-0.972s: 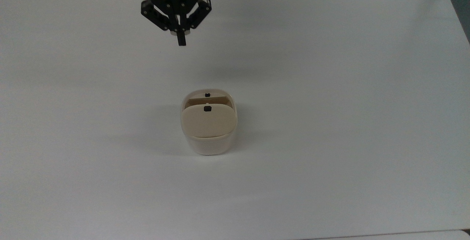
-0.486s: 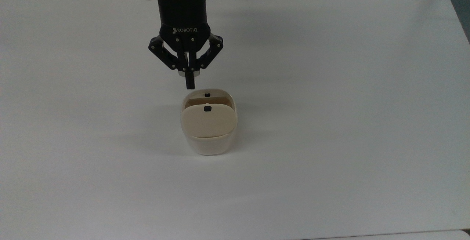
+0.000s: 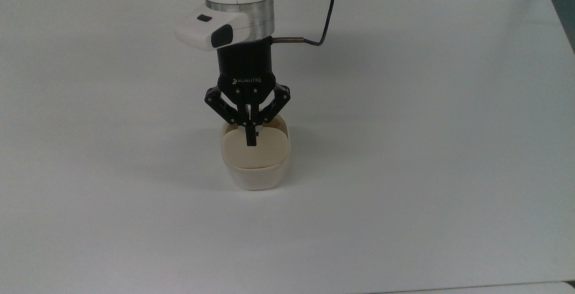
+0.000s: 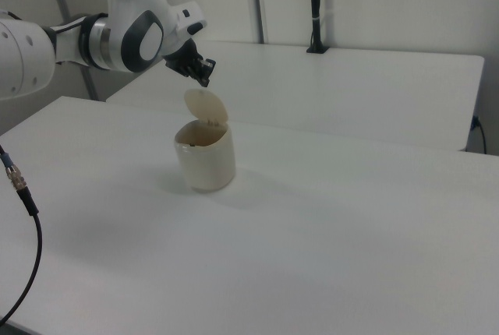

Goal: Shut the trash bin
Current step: 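Push the lid down with the gripper until it shuts on the bin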

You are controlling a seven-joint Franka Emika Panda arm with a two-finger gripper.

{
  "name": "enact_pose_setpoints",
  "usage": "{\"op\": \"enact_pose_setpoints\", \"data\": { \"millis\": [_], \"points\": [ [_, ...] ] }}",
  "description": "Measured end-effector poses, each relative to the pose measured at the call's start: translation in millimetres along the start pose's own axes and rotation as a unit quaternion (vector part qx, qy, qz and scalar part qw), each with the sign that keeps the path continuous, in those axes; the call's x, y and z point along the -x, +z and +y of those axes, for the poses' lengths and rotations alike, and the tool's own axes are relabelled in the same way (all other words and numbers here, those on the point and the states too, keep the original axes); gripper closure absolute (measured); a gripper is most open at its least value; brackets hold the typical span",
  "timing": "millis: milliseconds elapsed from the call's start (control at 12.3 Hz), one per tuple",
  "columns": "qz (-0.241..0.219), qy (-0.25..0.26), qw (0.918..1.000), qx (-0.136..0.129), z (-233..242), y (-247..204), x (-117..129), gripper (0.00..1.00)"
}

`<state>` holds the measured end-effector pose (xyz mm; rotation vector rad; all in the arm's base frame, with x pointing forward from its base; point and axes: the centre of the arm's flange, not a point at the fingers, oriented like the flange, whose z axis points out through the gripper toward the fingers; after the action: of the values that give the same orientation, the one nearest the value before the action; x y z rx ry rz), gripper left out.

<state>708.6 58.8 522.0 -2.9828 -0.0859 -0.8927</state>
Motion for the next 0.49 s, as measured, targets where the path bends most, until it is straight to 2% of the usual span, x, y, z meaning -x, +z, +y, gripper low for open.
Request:
{"op": "enact_pose_setpoints", "data": {
  "millis": [324, 486],
  "points": [
    [-0.005, -0.001, 1.0, 0.0, -1.1, 3.6, 1.6, 0.99],
    [-0.047, -0.009, 0.9988, 0.007, -0.7, 10.7, 10.8, 0.99]
  ]
}}
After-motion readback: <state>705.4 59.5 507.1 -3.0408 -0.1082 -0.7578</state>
